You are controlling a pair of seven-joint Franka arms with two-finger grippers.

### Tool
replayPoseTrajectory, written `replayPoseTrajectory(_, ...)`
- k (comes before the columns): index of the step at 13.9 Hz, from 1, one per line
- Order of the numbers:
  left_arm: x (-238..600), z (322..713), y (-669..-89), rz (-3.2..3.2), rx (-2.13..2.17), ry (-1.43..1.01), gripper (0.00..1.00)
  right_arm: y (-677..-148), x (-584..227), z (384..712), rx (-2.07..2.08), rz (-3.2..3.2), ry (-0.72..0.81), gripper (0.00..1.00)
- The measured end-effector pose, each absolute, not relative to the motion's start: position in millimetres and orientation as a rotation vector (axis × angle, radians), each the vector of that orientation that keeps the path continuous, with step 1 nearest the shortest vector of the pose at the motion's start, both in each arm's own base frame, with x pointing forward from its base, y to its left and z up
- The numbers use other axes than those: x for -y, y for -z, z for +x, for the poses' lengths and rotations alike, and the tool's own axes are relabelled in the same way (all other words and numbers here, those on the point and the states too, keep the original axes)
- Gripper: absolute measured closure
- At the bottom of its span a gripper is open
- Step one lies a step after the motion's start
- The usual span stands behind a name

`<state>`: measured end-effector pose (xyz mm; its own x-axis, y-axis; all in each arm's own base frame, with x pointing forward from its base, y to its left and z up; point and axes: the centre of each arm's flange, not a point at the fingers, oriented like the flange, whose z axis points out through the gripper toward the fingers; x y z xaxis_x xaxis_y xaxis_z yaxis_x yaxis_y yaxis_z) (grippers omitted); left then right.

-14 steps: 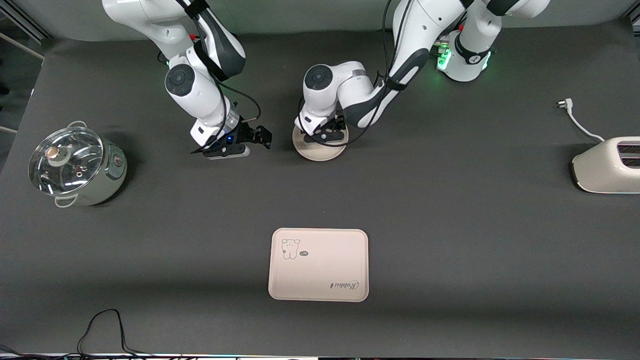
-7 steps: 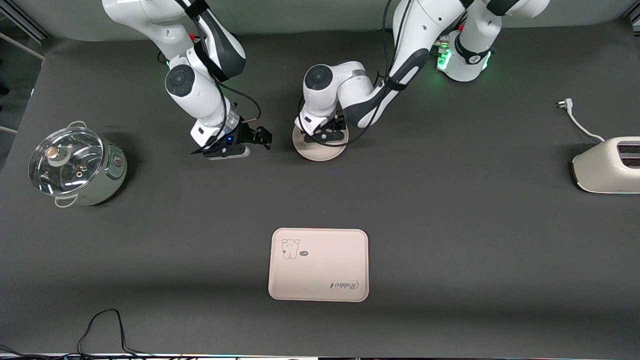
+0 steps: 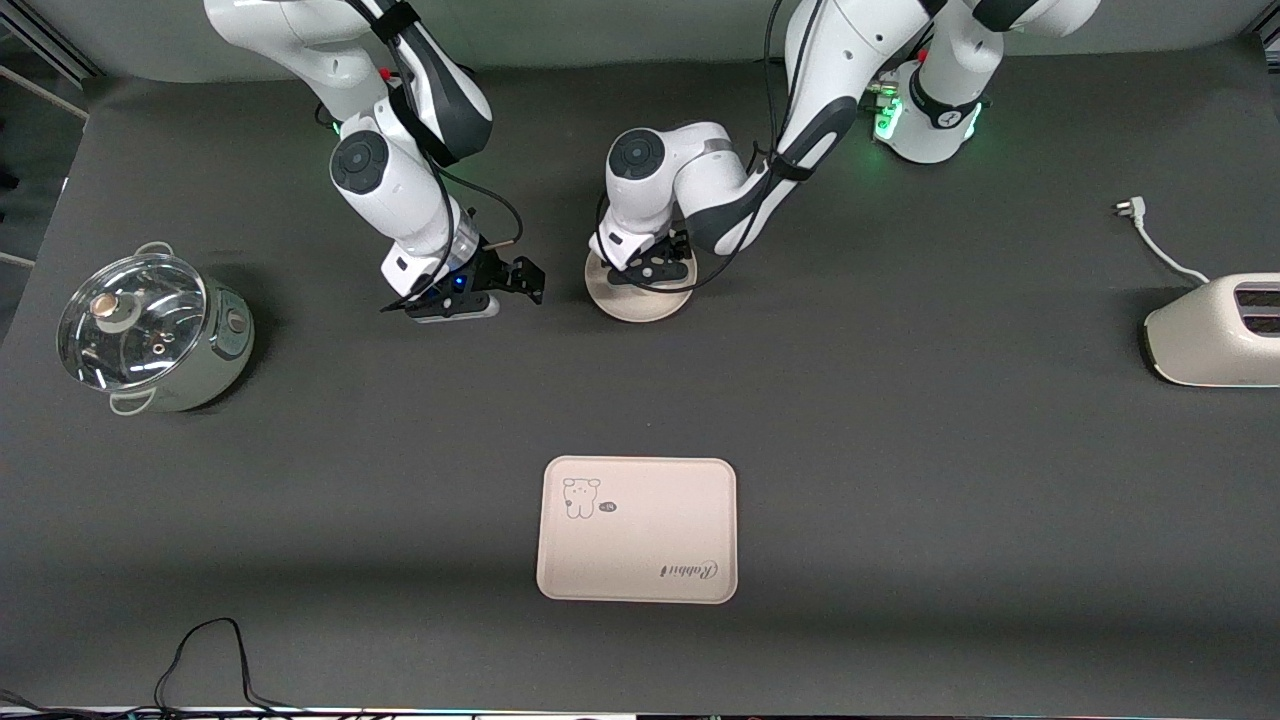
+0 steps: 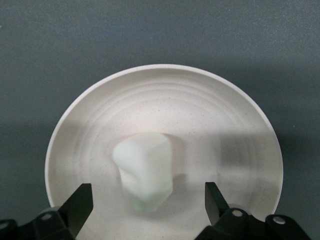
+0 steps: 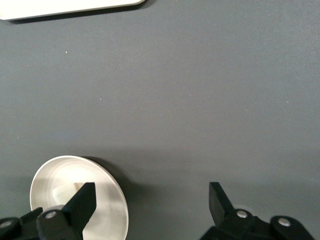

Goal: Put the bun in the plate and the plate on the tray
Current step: 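Withdraw the left gripper while the right gripper reaches the plate rim, then grasp the plate rim with the right gripper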

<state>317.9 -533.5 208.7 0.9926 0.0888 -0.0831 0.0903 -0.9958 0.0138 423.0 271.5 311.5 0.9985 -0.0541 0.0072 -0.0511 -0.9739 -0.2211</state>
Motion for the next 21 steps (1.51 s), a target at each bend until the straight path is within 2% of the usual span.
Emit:
replayPoseTrajectory(3, 529.9, 339.1, -232.9, 3.154, -0.18, 0.099, 0.0, -308.5, -275.5, 420.4, -0.065, -2.918, 0.01, 0.0)
replayPoseTrajectory(7, 469.8, 444.9, -348.8, 3.15, -0.337, 0.047, 0.0, -304.6, -289.9, 414.6, -0.087, -2.904, 0.028, 0.0)
replayPoseTrajectory(10, 355.3, 535.8, -439.1, 3.148, -0.358, 0.065, 0.0, -287.4, -310.9, 403.7, -0.071, -2.885, 0.031, 0.0)
replayPoseTrajectory(13, 213.4, 590.0, -482.7, 3.209, -0.279, 0.109, 0.0, -251.1, -339.5, 381.3, -0.053, -2.861, 0.014, 0.0)
replayPoseTrajectory(15, 122.3, 605.1, -502.0, 3.248, -0.252, 0.118, 0.0, -225.7, -355.7, 364.8, -0.034, -2.853, -0.017, 0.0)
replayPoseTrajectory(18, 23.4, 605.2, -533.8, 3.269, -0.204, 0.081, 0.0, -203.6, -371.4, 343.0, -0.048, -2.861, -0.085, 0.0)
replayPoseTrajectory(21, 0.8, 586.2, -569.5, 3.271, -0.214, 0.064, 0.0, -197.7, -374.4, 332.6, -0.047, -2.871, -0.11, 0.0)
